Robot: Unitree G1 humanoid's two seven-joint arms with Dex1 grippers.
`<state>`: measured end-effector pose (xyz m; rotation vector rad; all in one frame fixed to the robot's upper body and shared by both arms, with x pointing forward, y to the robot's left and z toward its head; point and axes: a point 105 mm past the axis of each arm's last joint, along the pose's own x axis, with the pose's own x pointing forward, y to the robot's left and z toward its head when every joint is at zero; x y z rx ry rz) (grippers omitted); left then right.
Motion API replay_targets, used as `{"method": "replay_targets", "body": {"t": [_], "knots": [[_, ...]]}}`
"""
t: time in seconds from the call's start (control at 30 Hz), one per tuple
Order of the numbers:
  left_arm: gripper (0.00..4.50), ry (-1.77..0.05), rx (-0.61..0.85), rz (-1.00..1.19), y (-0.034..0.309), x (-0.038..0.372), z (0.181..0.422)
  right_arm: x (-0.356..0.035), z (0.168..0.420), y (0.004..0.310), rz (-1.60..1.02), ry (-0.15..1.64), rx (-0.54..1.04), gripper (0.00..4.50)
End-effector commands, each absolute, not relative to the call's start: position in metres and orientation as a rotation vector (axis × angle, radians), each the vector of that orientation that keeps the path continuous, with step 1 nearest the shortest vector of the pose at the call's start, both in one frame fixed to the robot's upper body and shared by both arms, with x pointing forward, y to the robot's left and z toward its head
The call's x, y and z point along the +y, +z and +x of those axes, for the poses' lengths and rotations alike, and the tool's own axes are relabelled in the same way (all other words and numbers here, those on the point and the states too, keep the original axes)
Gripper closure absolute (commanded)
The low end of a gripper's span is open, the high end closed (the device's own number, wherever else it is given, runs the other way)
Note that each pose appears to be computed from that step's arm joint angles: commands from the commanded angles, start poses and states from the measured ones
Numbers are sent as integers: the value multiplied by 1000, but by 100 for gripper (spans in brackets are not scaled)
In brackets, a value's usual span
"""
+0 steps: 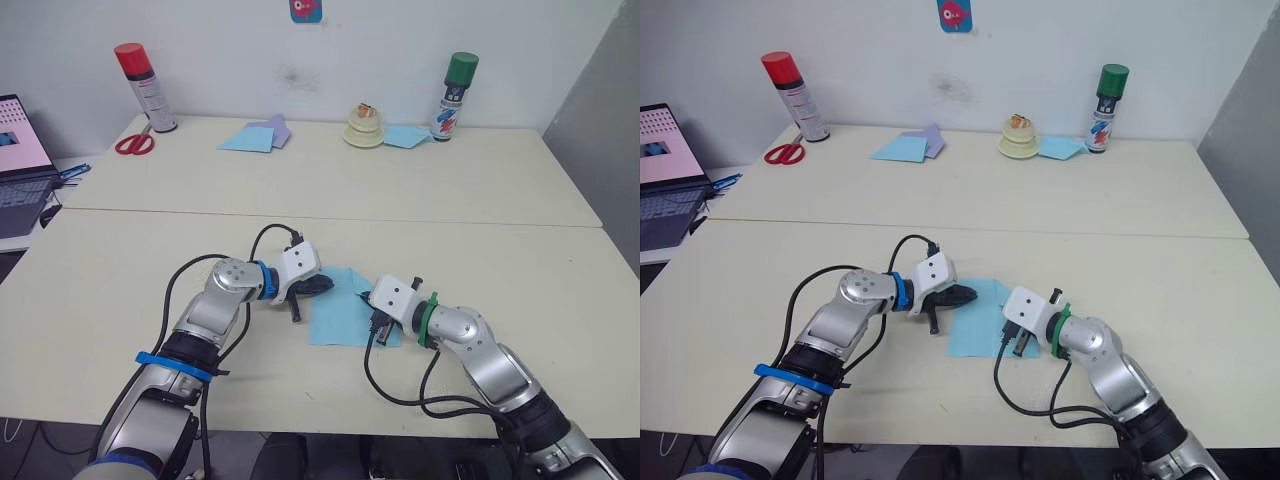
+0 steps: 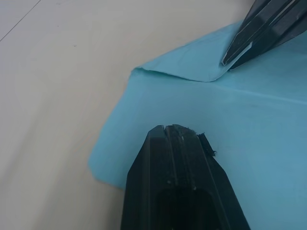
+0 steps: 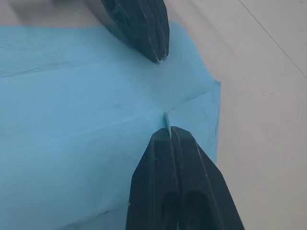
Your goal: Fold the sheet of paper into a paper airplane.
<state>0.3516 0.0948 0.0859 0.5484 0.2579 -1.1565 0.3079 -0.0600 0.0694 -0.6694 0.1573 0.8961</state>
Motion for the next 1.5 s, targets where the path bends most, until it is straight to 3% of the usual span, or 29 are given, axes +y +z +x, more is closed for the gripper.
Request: {"method": "replay_targets", "body": {"t": [0.03, 0.17, 0.3, 0.43, 0.77, 1.27, 1.37, 1.5], "knots": [[450, -1188, 126, 584, 125, 79, 356, -67, 303, 42, -671, 905, 283, 448], [450, -1221, 27, 636, 159, 63, 359, -67, 304, 39, -671, 903, 296, 448], [450, -1267, 4, 691, 170, 49, 359, -67, 304, 38, -671, 902, 299, 448], [450, -1269, 36, 766, 149, 39, 366, -66, 303, 37, -672, 905, 298, 448], [450, -1252, 157, 707, 93, 36, 371, -67, 301, 39, -670, 901, 296, 448], [450, -1267, 254, 702, 58, 44, 364, -65, 298, 49, -612, 922, 262, 448], [450, -1279, 271, 700, 52, 45, 360, -65, 292, 61, -572, 955, 225, 392], [450, -1289, 288, 693, 47, 44, 356, -68, 284, 88, -515, 1000, 147, 266]]}}
